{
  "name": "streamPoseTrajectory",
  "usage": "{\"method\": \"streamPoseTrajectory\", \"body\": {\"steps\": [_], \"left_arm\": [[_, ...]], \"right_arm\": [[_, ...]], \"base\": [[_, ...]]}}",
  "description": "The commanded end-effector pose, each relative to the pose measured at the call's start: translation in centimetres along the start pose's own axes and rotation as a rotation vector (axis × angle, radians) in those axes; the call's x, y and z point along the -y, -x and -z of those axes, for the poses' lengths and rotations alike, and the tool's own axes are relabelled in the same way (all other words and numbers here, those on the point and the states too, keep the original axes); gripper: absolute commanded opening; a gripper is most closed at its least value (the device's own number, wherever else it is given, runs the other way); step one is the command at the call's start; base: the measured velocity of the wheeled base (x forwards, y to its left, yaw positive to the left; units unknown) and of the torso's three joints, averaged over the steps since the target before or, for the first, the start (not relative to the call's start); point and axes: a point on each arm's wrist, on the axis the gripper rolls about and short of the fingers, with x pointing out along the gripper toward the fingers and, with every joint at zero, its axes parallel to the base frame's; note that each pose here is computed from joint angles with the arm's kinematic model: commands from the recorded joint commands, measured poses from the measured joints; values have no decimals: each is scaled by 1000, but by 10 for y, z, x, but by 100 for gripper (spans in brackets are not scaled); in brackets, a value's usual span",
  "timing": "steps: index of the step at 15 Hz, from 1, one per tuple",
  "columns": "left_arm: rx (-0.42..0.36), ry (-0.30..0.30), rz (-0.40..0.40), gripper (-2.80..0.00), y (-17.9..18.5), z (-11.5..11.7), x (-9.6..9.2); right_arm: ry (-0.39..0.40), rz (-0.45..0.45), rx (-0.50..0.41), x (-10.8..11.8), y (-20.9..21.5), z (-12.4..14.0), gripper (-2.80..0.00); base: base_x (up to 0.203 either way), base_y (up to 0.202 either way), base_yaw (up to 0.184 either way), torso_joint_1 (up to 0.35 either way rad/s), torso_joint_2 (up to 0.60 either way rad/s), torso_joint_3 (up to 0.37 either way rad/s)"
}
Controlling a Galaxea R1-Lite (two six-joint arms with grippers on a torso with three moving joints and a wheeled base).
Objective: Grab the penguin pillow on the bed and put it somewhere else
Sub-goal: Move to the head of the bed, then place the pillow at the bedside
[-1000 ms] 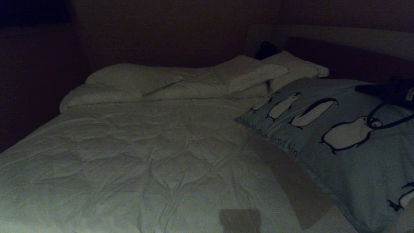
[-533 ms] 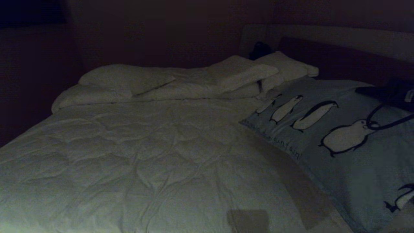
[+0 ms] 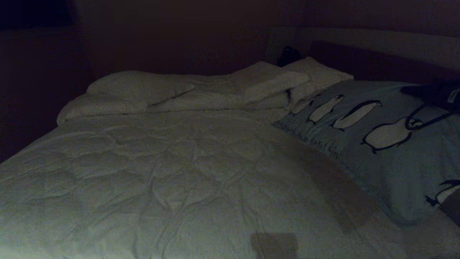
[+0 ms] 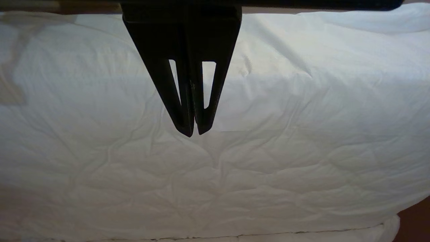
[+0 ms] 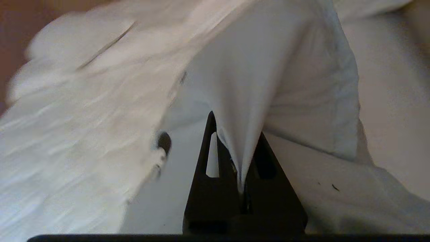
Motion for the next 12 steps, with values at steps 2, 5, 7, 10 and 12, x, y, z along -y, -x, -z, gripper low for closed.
{"method": "streamPoseTrajectory", "body": {"steps": [2, 5, 7, 10, 12], "left_arm": [[0, 0, -1, -280, 0, 0, 0], [0, 0, -1, -280, 0, 0, 0], [0, 0, -1, -280, 0, 0, 0], [0, 0, -1, -280, 0, 0, 0], [0, 0, -1, -280, 0, 0, 0]], "right_arm": [[36, 94, 4, 46, -9, 0, -280], [24, 140, -8, 78, -20, 10, -280], [23, 144, -11, 94, -34, 23, -280], [17, 146, -19, 109, -47, 34, -280], [4, 161, -32, 125, -55, 43, -280]], "base": [[0, 0, 0, 0, 0, 0], [0, 0, 0, 0, 0, 0], [0, 0, 0, 0, 0, 0], [0, 0, 0, 0, 0, 0], [0, 0, 0, 0, 0, 0]]}}
